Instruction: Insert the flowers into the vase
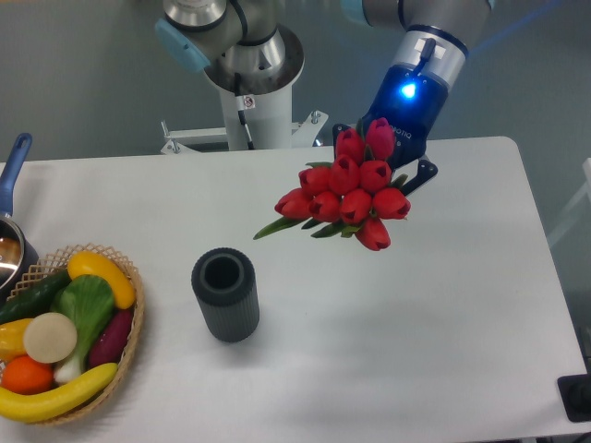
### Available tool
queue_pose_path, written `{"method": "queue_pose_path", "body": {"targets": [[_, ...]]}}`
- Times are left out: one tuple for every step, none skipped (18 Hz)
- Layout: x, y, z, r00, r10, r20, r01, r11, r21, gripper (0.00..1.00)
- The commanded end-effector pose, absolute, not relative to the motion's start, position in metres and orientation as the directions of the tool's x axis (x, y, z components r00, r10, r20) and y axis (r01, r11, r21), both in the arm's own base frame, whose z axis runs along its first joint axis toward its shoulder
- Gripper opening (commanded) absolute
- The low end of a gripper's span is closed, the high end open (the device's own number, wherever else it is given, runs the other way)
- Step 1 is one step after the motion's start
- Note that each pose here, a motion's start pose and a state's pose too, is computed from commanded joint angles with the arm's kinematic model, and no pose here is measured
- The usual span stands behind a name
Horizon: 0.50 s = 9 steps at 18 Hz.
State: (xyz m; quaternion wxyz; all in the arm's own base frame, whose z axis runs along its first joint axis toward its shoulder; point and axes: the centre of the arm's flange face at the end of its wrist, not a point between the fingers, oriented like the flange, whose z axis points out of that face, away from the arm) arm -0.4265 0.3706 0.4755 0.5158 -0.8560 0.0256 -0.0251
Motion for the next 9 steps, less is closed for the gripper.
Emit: {"method": "queue_pose_path", "body": {"targets": [[-0.4252,0.3726,0.477,0.997,-0.074,0.014,-0.023,-0.466,-0.885,0.25],[-0.4249,0.3736,0.4765,0.997,-0.075,0.02,-0.017,-0.464,-0.886,0.25],[-0.4246,0.3743,0.4779,0.997,-0.072,0.025,-0.011,-0.464,-0.886,0.25],[-0.4257,0.3747,0.4801,0.997,-0.066,0.033,-0.002,-0.463,-0.886,0.26],[-0.4263,0.3749,0.4801,0.997,-0.061,0.042,0.009,-0.464,-0.886,0.26],[-0.4272,0.3752,0.4787,0.997,-0.059,0.047,0.014,-0.465,-0.885,0.26],[-0.4272,0.3752,0.4787,0.997,-0.06,0.045,0.012,-0.465,-0.885,0.26],[-0.4272,0.3752,0.4787,0.997,-0.059,0.047,0.014,-0.465,-0.885,0.26],[-0.4267,0.3759,0.4787,0.997,-0.061,0.047,0.013,-0.465,-0.885,0.26]]}}
